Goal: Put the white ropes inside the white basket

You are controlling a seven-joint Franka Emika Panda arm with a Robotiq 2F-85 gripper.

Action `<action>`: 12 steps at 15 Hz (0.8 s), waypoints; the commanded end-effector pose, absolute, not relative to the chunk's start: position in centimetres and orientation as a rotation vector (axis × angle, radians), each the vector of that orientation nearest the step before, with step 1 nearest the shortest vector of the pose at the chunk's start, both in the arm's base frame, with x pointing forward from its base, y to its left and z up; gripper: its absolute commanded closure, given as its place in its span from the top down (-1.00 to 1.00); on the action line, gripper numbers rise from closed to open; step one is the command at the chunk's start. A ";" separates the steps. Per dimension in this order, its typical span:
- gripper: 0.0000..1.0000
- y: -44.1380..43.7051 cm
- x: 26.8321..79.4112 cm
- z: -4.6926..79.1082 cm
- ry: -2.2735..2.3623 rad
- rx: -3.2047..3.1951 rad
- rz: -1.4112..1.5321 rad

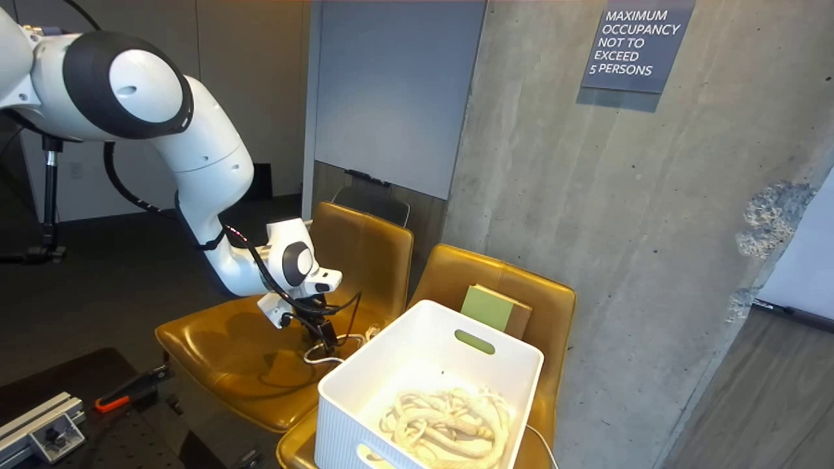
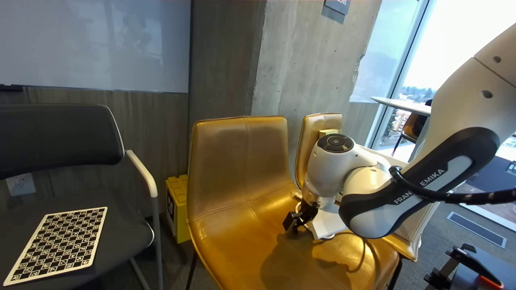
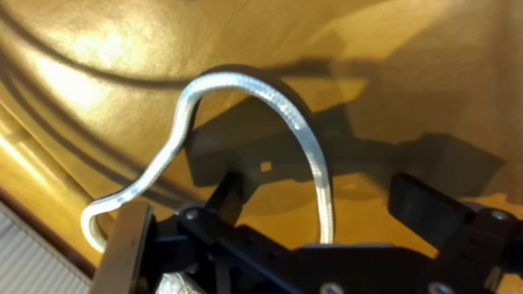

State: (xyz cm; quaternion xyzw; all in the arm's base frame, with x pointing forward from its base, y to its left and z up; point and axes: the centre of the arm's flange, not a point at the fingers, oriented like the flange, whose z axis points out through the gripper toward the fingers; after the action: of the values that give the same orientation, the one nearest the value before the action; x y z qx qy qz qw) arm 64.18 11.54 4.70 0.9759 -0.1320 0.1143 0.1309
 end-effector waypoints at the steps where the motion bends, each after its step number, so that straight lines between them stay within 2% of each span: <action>1: 0.26 10.0 66.4 2.6 -0.389 2.805 0.304; 5: -0.39 8.8 66.4 2.0 -0.410 2.783 0.273; 9: -0.94 8.5 66.3 3.2 -0.437 2.784 0.252; 12: -1.00 9.1 65.6 4.7 -0.433 2.791 0.257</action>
State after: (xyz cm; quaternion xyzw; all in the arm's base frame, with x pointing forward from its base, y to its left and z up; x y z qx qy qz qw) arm 66.09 9.94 4.24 0.9726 -0.1502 0.1027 0.1449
